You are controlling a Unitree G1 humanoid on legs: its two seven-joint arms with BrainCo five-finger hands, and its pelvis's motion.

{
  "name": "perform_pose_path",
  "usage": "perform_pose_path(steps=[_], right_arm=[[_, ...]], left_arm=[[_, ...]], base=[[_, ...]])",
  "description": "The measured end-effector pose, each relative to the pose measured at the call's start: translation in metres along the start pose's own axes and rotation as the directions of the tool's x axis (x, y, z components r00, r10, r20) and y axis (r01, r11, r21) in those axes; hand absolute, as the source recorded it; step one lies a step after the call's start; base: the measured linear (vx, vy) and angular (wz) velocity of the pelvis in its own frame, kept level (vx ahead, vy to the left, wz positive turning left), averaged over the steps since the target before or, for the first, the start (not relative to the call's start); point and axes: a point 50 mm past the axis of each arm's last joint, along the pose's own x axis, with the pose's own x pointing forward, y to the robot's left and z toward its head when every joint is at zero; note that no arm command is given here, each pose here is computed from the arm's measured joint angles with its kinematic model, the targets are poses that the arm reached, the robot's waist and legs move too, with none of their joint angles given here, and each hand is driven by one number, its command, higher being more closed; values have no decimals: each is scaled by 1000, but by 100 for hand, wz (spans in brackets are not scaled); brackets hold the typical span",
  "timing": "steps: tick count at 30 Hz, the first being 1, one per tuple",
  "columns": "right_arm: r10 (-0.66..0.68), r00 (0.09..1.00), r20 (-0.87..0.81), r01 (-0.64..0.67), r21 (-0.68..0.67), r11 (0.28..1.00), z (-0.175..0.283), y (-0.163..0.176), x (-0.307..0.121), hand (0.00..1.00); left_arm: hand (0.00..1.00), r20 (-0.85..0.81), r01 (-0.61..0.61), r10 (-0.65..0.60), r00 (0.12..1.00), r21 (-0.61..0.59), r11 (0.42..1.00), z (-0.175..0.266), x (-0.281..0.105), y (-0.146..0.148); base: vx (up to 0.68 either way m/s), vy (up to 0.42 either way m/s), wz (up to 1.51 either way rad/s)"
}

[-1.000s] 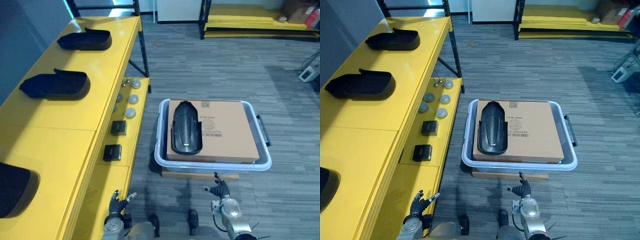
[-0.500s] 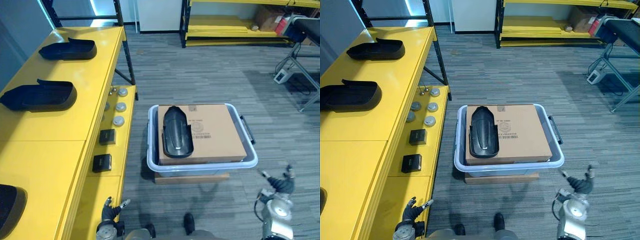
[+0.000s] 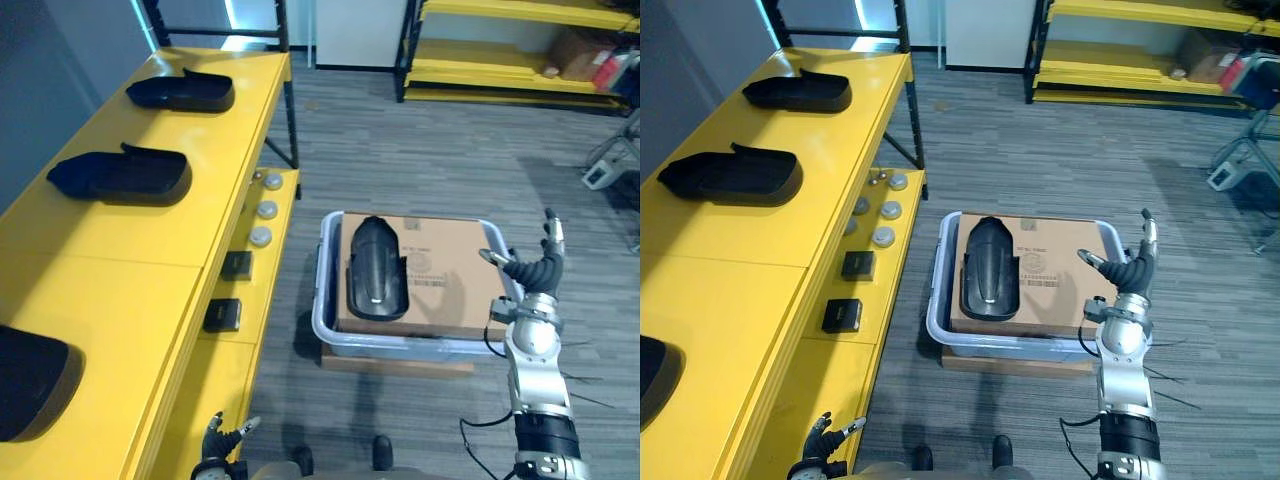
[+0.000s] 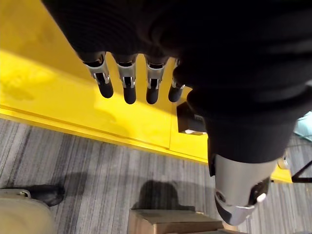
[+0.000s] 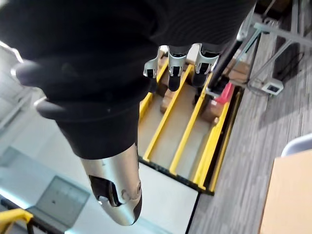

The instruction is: Walk over and take plastic housings, then place them on the shelf

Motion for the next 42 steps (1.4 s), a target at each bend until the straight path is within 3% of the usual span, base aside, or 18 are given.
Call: perform_pose_path(steps=[9, 17, 18, 29, 37, 42], right_arm=[[-57, 981, -183, 54, -22, 998, -10, 28, 19, 0], [-30, 960, -278, 24, -23, 999, -1, 45, 47, 0], [-33, 960, -278, 30, -16, 999, 2, 46, 50, 100], [-41, 957, -289, 46, 10, 999, 11, 36, 67, 100], [66, 946, -316, -47, 70, 996, 1, 52, 55, 100], [71, 936, -345, -35, 110, 993, -13, 49, 44, 100]], left_arm=[[0, 96, -1, 2, 995, -10, 1000, 24, 3, -6], [0, 197, 25, -22, 980, -12, 1000, 54, 7, -22], [0, 209, 31, -28, 978, -10, 999, 57, 8, -25], [0, 233, 64, -62, 970, 1, 998, 67, 9, -33], [0, 220, 68, -67, 973, 5, 998, 64, 10, -33], [0, 219, 74, -75, 973, 12, 997, 64, 10, -34]], base=[[-43, 47, 18], [-77, 49, 7], [-49, 40, 3], [-14, 28, -1], [1, -9, -2], [2, -7, 1]])
